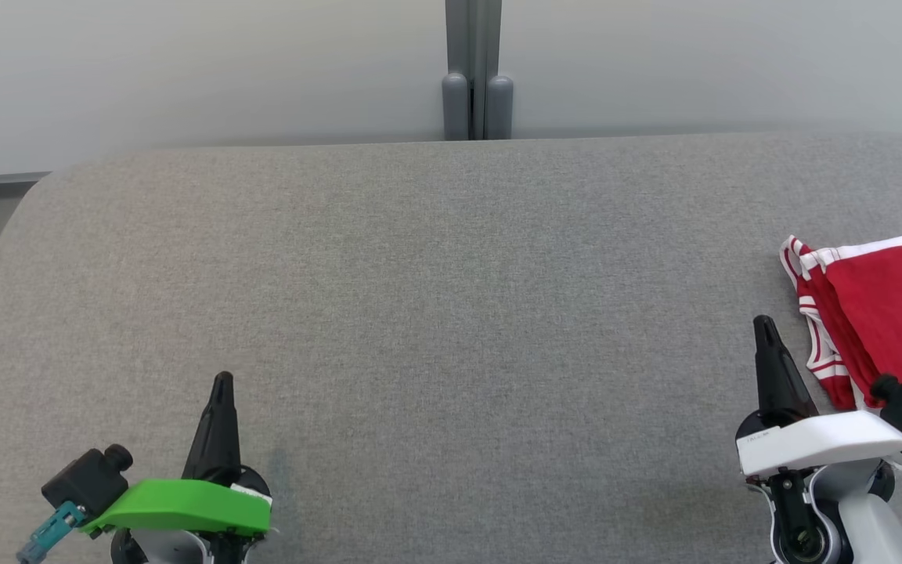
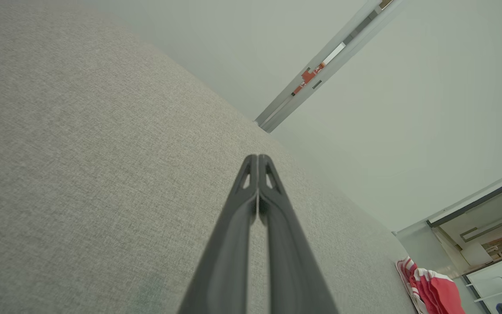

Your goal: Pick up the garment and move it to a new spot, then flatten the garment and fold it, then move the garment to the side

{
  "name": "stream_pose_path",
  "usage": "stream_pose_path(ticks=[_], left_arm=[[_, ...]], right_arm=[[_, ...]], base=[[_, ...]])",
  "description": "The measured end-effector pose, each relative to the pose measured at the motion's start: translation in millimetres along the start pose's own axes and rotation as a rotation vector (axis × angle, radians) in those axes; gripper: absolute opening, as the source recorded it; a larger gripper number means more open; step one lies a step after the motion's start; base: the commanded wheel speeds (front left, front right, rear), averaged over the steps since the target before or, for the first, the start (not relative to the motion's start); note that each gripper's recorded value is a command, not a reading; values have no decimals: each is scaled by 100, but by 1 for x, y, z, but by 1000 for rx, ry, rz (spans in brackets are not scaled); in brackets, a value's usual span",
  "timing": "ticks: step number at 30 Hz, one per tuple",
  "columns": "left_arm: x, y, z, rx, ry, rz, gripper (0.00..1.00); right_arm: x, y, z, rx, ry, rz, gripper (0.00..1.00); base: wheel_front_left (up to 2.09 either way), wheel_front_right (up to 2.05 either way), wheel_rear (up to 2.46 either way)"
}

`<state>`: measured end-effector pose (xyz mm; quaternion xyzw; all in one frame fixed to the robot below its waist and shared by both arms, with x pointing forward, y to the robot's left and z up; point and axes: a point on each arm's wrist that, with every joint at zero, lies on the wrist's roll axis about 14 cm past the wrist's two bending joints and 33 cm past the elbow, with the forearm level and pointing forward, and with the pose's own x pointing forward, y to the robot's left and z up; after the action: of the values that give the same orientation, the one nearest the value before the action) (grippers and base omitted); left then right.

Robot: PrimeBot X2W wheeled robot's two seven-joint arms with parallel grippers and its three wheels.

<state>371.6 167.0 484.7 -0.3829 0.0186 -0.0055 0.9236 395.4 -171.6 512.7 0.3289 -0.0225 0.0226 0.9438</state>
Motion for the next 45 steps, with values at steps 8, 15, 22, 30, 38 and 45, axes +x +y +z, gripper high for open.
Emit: stream_pose_path(ticks=[8, 15, 22, 30, 38, 45], left_arm=[[2, 3, 4, -92, -2, 14, 0], [3, 7, 7, -169, -3, 27, 0], [3, 10, 10, -240, -3, 36, 0], [6, 11, 14, -320, -8, 39, 0], [7, 12, 16, -389, -9, 40, 0], [7, 13, 19, -448, -10, 41, 0]], right_arm=[[-1, -6, 0, 106, 10, -25, 0], [-2, -10, 0, 198, 14, -42, 0], [-2, -12, 1, 279, 16, -54, 0], [-2, -15, 1, 368, 20, -65, 0], [-3, -18, 1, 447, 23, -73, 0], [-5, -20, 1, 514, 24, -80, 0]], base=[[0, 0, 0], [0, 0, 0], [0, 0, 0], [0, 0, 0], [0, 0, 0], [0, 0, 0]])
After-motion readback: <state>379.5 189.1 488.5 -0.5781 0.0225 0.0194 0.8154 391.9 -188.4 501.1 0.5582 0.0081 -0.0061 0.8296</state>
